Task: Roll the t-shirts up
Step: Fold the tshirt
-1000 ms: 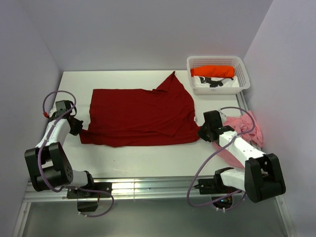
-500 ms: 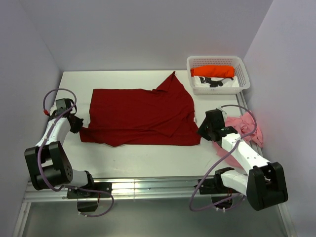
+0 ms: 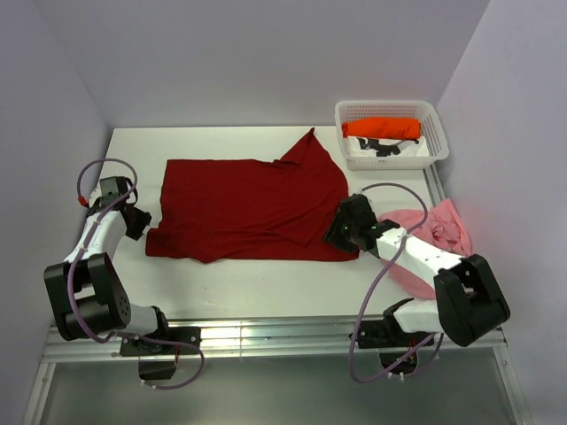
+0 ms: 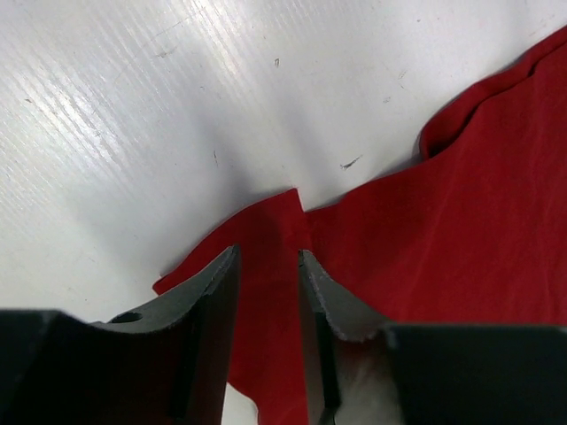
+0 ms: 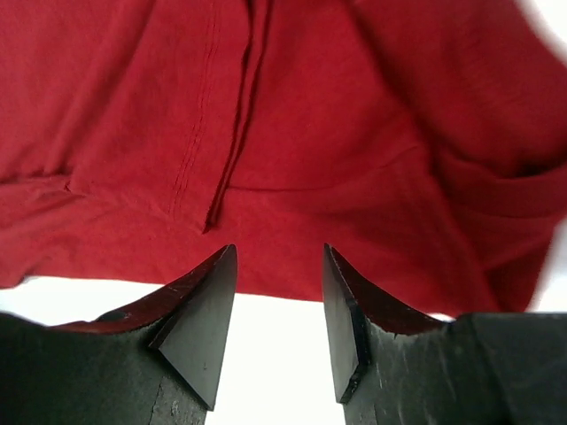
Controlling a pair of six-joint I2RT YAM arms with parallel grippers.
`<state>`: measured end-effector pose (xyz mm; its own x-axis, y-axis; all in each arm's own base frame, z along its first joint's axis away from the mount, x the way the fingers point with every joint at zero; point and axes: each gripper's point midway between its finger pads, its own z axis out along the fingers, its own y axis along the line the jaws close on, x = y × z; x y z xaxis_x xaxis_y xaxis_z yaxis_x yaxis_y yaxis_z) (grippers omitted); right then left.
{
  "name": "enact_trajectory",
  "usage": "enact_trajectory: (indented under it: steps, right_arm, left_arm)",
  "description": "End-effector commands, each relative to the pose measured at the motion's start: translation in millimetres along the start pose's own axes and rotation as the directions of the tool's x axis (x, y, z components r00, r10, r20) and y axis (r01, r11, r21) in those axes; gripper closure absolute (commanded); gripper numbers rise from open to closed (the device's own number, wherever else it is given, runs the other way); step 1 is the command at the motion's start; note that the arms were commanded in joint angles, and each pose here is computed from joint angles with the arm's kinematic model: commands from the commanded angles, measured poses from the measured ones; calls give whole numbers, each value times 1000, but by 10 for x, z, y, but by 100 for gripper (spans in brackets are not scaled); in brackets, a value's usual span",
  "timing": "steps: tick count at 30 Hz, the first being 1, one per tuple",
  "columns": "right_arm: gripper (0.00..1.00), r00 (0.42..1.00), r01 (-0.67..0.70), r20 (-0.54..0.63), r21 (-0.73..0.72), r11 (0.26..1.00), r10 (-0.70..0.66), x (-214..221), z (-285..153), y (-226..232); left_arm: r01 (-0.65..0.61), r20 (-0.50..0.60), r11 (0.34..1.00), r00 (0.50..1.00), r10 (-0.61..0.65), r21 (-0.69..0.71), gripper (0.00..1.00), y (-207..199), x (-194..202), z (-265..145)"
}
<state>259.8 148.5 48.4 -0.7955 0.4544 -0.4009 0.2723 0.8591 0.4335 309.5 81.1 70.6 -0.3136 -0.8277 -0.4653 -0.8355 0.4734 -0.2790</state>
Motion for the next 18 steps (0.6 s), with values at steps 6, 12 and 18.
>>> enact_trajectory:
  steps: [6, 12, 18]
  right_arm:
    - [50, 1000, -19, 7, -117, 993, 20, -72, 191, 592]
    - [51, 1000, -24, -22, -104, 994, 22, 39, 340, 662]
    - [53, 999, -33, -39, -92, 995, 29, 116, 420, 666]
  left_arm:
    - [-1, 18, 998, 1000, 0, 69, 61, -236, -147, -66]
    - [-4, 18, 997, 1000, 2, 77, 61, -273, -166, -61]
    - [-5, 17, 997, 1000, 4, 80, 62, -264, -157, -56]
